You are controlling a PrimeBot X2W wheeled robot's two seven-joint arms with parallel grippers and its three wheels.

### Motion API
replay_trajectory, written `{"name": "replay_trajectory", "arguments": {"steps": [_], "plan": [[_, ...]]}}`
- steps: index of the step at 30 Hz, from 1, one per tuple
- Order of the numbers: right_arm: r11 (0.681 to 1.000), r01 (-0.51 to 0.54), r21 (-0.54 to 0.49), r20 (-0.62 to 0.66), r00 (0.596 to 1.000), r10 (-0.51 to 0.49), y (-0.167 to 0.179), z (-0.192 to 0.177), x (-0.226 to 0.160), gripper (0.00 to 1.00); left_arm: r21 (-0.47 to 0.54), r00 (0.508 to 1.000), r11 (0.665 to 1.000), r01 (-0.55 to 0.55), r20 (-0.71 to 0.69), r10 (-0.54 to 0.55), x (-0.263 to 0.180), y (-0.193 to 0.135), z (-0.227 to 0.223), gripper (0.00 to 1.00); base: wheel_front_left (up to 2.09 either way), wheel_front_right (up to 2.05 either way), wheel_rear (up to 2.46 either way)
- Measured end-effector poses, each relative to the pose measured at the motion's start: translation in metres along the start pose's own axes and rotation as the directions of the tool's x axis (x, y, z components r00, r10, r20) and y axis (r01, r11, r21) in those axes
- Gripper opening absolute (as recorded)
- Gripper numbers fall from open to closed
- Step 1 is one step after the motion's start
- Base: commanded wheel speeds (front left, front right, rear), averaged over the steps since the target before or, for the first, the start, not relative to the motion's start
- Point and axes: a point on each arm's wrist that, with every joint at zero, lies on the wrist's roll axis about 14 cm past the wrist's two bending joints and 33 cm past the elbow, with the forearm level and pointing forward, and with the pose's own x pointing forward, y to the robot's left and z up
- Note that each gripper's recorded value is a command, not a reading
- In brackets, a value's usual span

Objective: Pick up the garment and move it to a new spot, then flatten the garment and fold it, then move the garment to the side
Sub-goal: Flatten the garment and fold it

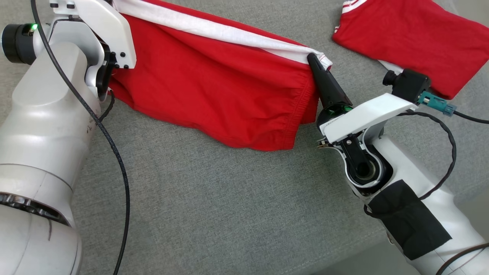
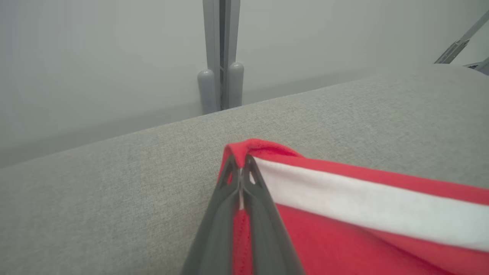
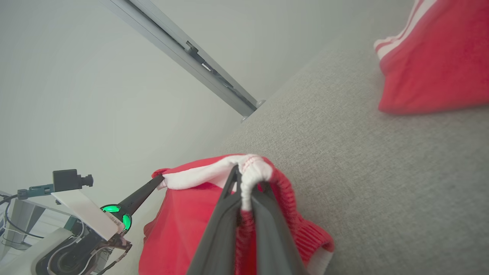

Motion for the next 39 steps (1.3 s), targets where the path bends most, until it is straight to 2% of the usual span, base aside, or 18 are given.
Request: {"name": "replay_trajectory", "arguments": {"steps": [9, 38, 39], "plan": [[1.000, 0.030, -0.002, -0.015, 0.999, -0.030, -0.011, -0.008, 0.004, 0.00, 0.012, 0.999, 1.000, 0.009, -0.038, -0.009, 0.011, -0.003, -0.015, 0.00, 0.00, 0.00, 0.00], [0.998, 0.068, 0.001, -0.024, 0.997, -0.068, -0.024, -0.015, 0.006, 0.00, 0.017, 0.999, 0.999, 0.031, -0.009, -0.031, 0.028, -0.005, -0.021, 0.00, 0.00, 0.00, 0.00], [0.998, 0.068, 0.002, -0.025, 0.997, -0.068, -0.024, -0.016, 0.006, 0.00, 0.018, 1.000, 0.999, 0.030, -0.009, -0.030, 0.028, -0.004, -0.022, 0.05, 0.00, 0.00, 0.00]]}}
